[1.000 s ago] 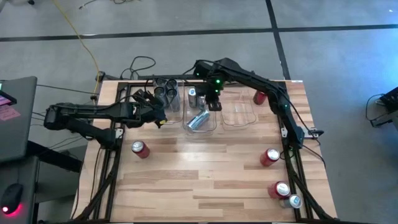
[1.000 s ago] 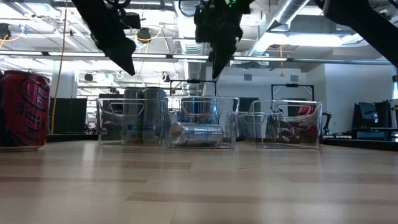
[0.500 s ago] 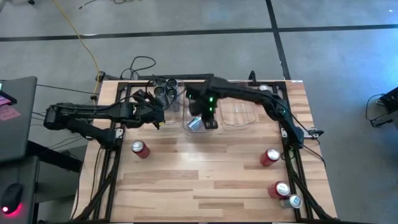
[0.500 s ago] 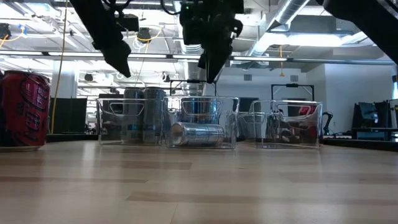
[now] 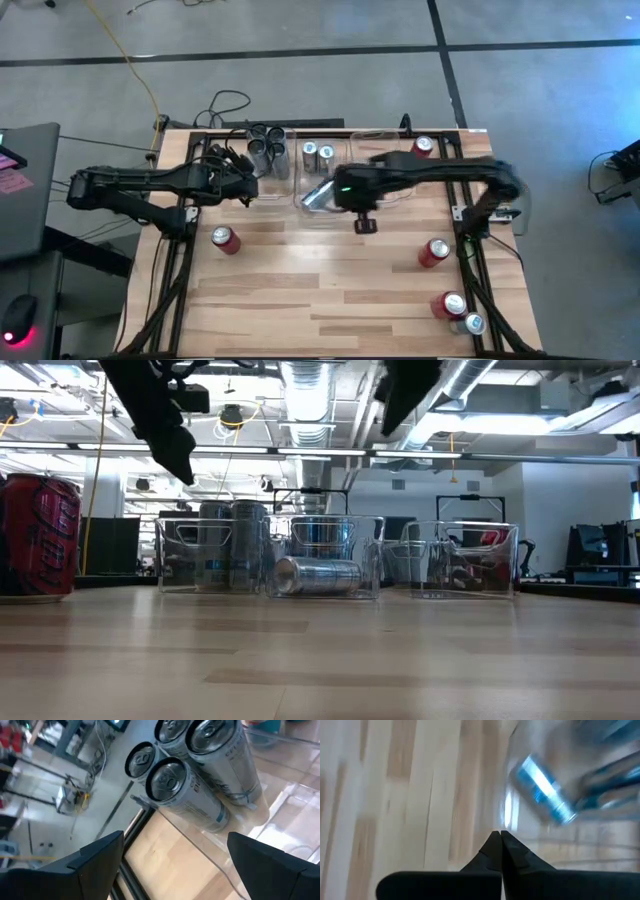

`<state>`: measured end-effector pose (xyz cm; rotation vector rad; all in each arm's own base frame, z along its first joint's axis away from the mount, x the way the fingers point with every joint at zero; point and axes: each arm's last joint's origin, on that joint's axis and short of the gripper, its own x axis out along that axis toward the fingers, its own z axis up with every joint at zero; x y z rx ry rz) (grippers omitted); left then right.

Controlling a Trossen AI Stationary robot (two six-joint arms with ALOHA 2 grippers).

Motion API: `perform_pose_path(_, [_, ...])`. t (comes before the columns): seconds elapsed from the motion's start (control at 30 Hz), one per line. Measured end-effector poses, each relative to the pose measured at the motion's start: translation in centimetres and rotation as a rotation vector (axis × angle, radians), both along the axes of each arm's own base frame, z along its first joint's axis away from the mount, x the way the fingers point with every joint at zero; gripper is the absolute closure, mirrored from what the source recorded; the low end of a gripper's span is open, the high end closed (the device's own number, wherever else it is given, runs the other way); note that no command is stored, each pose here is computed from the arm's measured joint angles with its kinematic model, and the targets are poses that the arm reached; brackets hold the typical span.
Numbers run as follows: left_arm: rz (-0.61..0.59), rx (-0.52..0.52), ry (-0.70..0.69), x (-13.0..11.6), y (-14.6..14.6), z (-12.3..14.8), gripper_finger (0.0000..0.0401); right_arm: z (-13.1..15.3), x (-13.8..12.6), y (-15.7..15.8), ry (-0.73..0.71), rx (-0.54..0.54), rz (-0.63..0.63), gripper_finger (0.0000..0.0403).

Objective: Sort soda cans
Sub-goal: Move the middle transparent bin to the center of the table

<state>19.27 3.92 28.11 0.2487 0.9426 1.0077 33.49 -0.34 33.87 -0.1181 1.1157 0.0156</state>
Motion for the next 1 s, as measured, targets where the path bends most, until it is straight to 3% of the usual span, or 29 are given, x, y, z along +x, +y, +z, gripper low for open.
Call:
perform_pose_path(0.1, [-0.064, 0.034, 0.004, -0.1, 0.0, -0.9, 0.0052, 0.0, -2.8, 0.0, -0.224, 0.011, -0.045, 0.0394])
perform_pose_path(0.23, [-0.176, 0.053, -0.028, -0.4, 0.0, -1.8, 0.0052, -2.5, -5.6, 0.2, -0.471, 0.055, -0.085, 0.0394])
perform_pose_path(0.4, [-0.397, -0.026, -0.181, -0.9, 0.2, -2.1, 0.0052, -6.6, -5.9, 2.0, -0.807, 0.257, -0.079, 0.0394])
perform_pose_path(0.47, [-0.491, -0.054, -0.239, -1.2, 0.3, -2.4, 0.0052, -7.1, -5.5, 2.4, -0.886, 0.242, -0.024, 0.0394])
perform_pose_path(0.57, [-0.581, -0.079, -0.301, -1.7, 0.5, -2.7, 0.0058, -6.8, -5.4, 2.0, -0.880, 0.183, -0.028, 0.0394])
perform_pose_path(0.7, [-0.629, -0.099, -0.348, -2.5, 0.5, -2.6, 0.0067, -7.7, -5.3, 0.9, -0.702, 0.085, -0.121, 0.0372])
perform_pose_path(1.0, [-0.671, -0.090, -0.457, -4.2, 0.0, -1.2, 0.0072, -10.5, -1.9, 0.3, -0.560, 0.007, -0.129, 0.0190])
